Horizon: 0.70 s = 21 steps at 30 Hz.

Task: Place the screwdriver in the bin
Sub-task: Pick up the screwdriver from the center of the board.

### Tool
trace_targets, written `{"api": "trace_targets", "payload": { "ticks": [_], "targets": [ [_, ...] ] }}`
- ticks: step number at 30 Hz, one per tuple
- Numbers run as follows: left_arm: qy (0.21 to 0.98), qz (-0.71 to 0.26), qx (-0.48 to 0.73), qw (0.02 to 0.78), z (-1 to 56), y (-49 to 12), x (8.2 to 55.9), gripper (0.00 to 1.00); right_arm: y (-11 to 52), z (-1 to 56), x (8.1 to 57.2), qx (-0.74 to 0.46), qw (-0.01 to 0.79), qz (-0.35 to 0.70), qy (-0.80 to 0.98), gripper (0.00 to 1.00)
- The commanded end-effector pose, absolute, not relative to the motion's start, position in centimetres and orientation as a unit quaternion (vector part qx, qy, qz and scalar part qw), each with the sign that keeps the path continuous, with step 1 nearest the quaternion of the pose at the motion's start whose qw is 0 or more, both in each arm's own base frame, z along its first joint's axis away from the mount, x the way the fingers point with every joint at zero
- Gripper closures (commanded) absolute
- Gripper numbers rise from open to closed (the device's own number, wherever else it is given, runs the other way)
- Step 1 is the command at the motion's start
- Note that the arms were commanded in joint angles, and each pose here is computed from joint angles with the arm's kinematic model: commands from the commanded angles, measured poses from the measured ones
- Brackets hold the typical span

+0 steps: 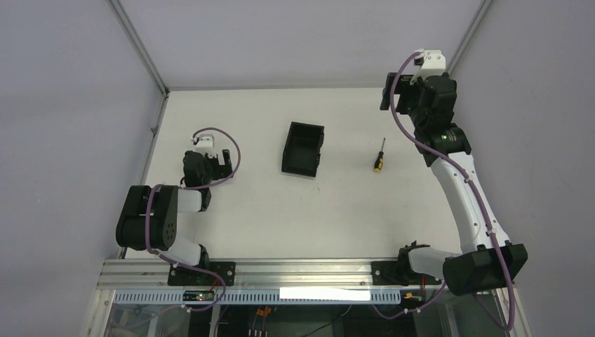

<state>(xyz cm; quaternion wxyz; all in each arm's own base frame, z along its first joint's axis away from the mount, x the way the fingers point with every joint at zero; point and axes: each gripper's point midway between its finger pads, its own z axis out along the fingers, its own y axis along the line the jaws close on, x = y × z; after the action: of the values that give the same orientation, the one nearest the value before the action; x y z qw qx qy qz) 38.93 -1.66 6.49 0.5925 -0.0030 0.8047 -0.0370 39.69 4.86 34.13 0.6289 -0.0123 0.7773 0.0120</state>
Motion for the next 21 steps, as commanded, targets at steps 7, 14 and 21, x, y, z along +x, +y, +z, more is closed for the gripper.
{"api": "trace_targets", "payload": {
  "ticks": [7,14,21],
  "targets": [
    [0.790,-0.034,-0.006,0.612,7.9,-1.7,39.3,0.01,4.2,38.8,38.8,-0.016,0.620,-0.010,0.784,0.01],
    [0.790,-0.034,-0.007,0.612,7.9,-1.7,39.3,0.01,4.5,38.5,39.9,-0.010,0.593,-0.007,0.805,0.01],
    [0.790,-0.034,-0.007,0.612,7.9,-1.7,39.3,0.01,4.2,33.6,41.6,-0.002,0.535,-0.025,0.845,0.01]
  ]
}}
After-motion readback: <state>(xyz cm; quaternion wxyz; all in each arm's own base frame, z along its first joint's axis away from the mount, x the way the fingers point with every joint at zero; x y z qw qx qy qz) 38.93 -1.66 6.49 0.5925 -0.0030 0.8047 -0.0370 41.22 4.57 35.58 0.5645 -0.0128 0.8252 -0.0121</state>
